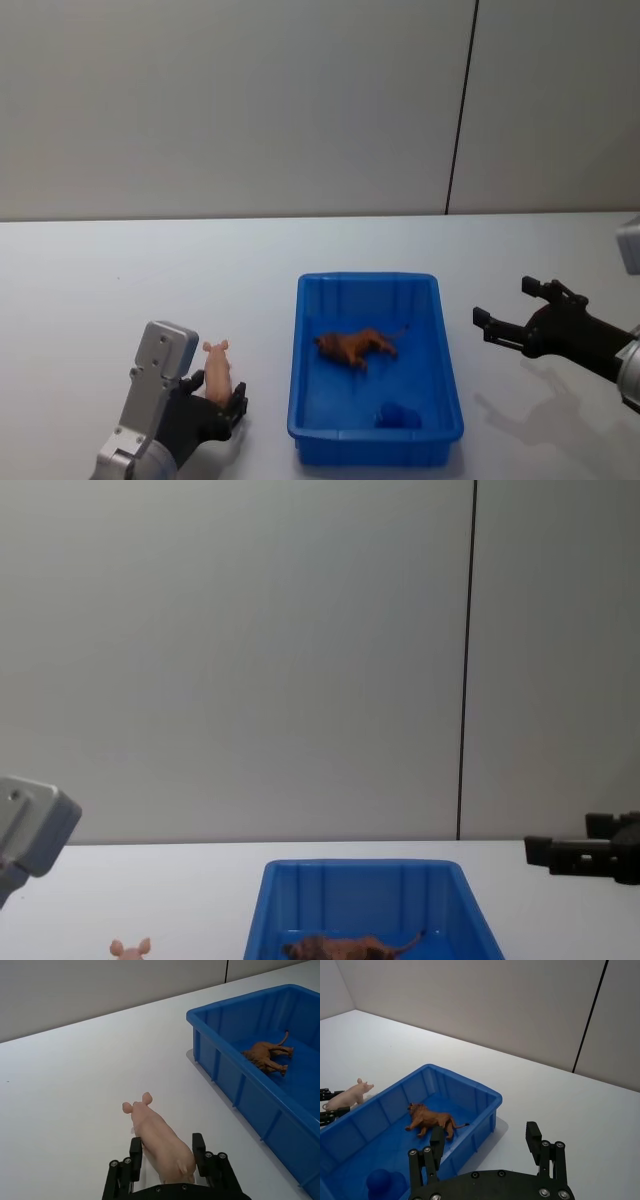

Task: Pick up the two dolls from the table and place them into the box.

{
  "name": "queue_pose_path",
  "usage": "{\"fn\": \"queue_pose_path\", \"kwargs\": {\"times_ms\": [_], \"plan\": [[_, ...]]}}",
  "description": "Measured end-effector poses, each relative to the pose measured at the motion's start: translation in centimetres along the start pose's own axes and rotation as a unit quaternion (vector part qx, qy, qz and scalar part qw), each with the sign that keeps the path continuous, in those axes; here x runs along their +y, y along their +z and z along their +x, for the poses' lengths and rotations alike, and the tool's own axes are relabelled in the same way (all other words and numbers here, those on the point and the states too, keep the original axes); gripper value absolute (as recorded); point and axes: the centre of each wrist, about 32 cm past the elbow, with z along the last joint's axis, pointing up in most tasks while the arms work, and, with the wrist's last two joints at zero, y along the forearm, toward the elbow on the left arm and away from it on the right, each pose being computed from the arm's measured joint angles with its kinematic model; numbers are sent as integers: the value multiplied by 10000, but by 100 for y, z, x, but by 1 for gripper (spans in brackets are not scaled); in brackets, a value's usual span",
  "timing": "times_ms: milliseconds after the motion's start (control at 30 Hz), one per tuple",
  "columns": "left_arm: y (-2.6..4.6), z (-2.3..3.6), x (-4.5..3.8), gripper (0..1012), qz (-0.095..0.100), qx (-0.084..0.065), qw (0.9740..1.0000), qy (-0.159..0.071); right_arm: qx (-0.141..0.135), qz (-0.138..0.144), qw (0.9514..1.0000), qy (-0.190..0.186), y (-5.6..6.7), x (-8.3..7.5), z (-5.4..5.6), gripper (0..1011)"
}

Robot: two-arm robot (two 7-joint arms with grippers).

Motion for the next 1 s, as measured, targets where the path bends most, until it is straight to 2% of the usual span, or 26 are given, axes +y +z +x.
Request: {"fn": "queue_pose_path", "kwargs": {"times_ms": [33, 67, 167, 267, 567, 833, 867, 900, 1000], "plan": [[0, 0, 0, 657, 0, 0, 10000, 0, 0, 0, 10000, 0, 0, 0, 0, 1001], [0, 1, -5, 597, -1, 1, 10000, -4, 0, 0, 10000, 0, 0, 0, 0, 1001], [-6, 7, -20, 538, 3, -2, 10000, -17, 0, 0, 10000, 0, 0, 0, 0, 1001], [-4, 15, -33, 408, -9, -10, 10000, -29, 0, -1, 10000, 0, 0, 0, 0, 1001], [62, 39, -41, 397, -154, -95, 9998, -12, 0, 0, 10000, 0, 0, 0, 0, 1001], [246, 63, -20, 397, -536, -268, 9982, 26, 0, 0, 10000, 0, 0, 0, 0, 1001], [296, 66, -17, 397, -634, -312, 9975, 33, 0, 0, 10000, 0, 0, 0, 0, 1001], [296, 66, -17, 397, -634, -312, 9975, 33, 0, 0, 10000, 0, 0, 0, 0, 1001], [416, 65, -11, 397, -875, -409, 9953, 16, 0, 0, 10000, 0, 0, 0, 0, 1001]]}}
